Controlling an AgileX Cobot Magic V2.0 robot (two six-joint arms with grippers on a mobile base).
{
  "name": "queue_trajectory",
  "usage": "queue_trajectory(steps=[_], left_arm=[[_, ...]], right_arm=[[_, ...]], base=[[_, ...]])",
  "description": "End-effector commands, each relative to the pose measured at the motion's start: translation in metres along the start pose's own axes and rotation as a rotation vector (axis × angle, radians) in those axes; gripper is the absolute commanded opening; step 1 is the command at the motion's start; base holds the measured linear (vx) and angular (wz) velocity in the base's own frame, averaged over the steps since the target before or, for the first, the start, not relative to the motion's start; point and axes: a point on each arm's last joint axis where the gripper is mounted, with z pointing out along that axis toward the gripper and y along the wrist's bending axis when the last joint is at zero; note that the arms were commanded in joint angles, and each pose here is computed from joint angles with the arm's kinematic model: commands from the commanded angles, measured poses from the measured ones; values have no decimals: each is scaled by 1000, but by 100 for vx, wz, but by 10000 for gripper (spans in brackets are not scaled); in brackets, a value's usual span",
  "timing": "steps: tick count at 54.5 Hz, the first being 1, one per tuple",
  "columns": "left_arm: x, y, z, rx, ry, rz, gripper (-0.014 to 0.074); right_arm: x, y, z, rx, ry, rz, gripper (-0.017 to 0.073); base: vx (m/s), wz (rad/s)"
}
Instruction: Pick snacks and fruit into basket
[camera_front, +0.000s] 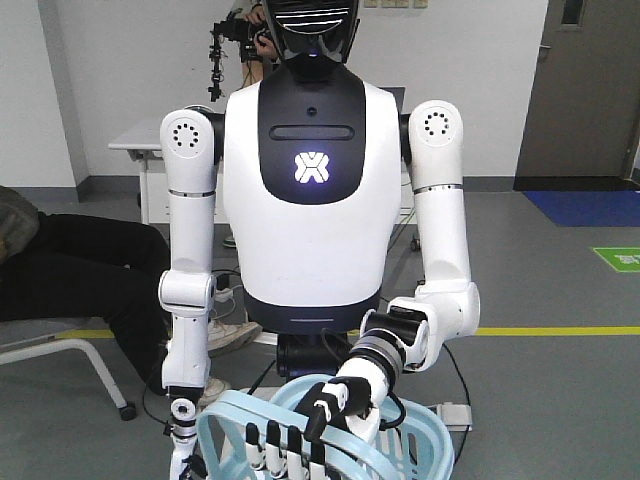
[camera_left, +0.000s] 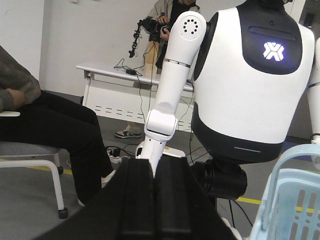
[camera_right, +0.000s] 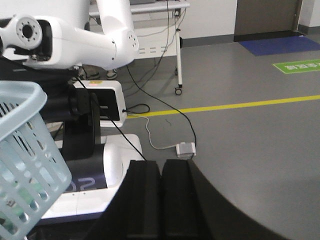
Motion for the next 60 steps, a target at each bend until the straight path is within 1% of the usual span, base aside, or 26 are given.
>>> queue_trajectory(steps=[1,30,38,39,47,52,57,60], left_arm=[[-17,-3,-2,18,-117,-12,2],[-17,-3,-2,18,-117,-12,2],[-17,-3,-2,18,-117,-12,2],[-17,-3,-2,18,-117,-12,2],[-17,-3,-2,18,-117,-12,2],[-17,-3,-2,18,-117,-12,2],[-17,-3,-2,18,-117,-12,2],[-17,-3,-2,18,-117,-12,2]], right_arm=[[1,0,0,1,-32,-34,-8],[1,0,0,0,-31,-30,-8],[2,2,0,-20,-17,-60,-8],[2,2,0,-24,-18,-75,-8],[2,5,0,-60,-19,-138,-8],[2,6,0,-63,-19,-137,-8],[2,6,0,-66,-17,-120,-8],[2,6,0,-66,-17,-120,-8]], base=[[0,0],[0,0],[0,0],[0,0],[0,0],[0,0],[0,0],[0,0]])
